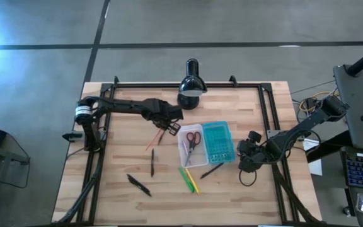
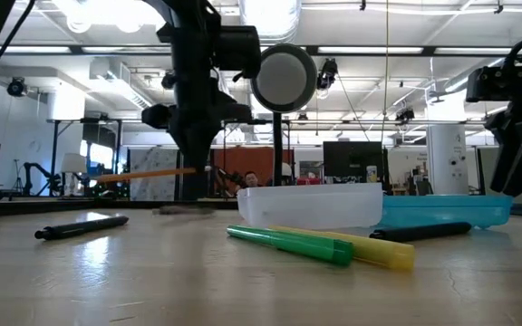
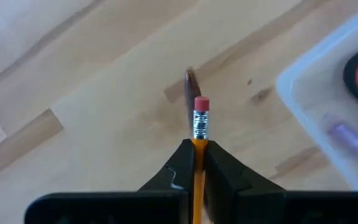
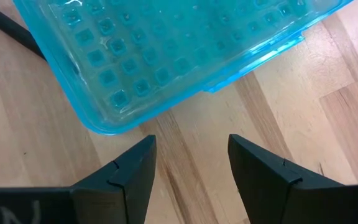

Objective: Pick & place school supplies into a supply box
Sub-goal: Put the orange pencil into the supply box

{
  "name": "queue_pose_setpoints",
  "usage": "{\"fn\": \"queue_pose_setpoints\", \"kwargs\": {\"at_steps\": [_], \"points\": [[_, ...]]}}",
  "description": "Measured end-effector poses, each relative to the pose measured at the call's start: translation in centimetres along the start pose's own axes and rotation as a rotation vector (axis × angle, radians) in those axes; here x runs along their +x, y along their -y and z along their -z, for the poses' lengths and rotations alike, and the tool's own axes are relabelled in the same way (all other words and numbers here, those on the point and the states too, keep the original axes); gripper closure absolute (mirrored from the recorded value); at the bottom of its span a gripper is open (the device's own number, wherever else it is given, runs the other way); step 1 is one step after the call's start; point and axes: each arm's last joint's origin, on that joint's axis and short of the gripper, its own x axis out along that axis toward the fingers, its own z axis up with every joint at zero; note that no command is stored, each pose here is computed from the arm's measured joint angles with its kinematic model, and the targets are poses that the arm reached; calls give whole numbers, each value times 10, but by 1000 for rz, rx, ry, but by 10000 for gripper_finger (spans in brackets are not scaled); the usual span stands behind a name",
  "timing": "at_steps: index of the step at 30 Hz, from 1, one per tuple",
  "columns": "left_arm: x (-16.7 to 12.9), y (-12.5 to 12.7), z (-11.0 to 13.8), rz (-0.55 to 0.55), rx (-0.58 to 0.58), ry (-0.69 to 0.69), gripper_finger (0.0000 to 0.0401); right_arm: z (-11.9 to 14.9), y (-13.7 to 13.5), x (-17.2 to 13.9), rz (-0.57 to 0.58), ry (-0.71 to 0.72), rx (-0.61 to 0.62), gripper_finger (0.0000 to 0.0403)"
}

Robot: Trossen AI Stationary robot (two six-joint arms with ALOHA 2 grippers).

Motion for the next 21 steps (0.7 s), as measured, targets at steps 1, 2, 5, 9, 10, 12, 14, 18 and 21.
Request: {"fn": "queue_pose_setpoints", "kwargs": {"at_steps": [1,2,5,9,10,12,14,18,21], "points": [[0,-1,-1,0,-3,1,397,0,0,0,1,1,0,211],[0,-1,-1,-2,-5,-1,397,0,0,0,1,2,0,211],[1,-2,-1,-5,-11,-7,397,0,0,0,8,10,2,211],[2,1,-3,67,-70,-29,398,0,0,0,13,16,4,211],[2,4,-5,107,-90,-21,398,0,0,0,13,16,4,211],[0,9,-10,196,-143,-5,398,0,0,0,13,17,5,211],[-2,15,-16,294,-211,25,398,0,0,0,12,17,5,211],[-11,29,-31,510,-322,102,398,0,0,0,13,17,16,211],[-13,34,-37,580,-378,133,398,0,0,0,13,18,31,211]]}}
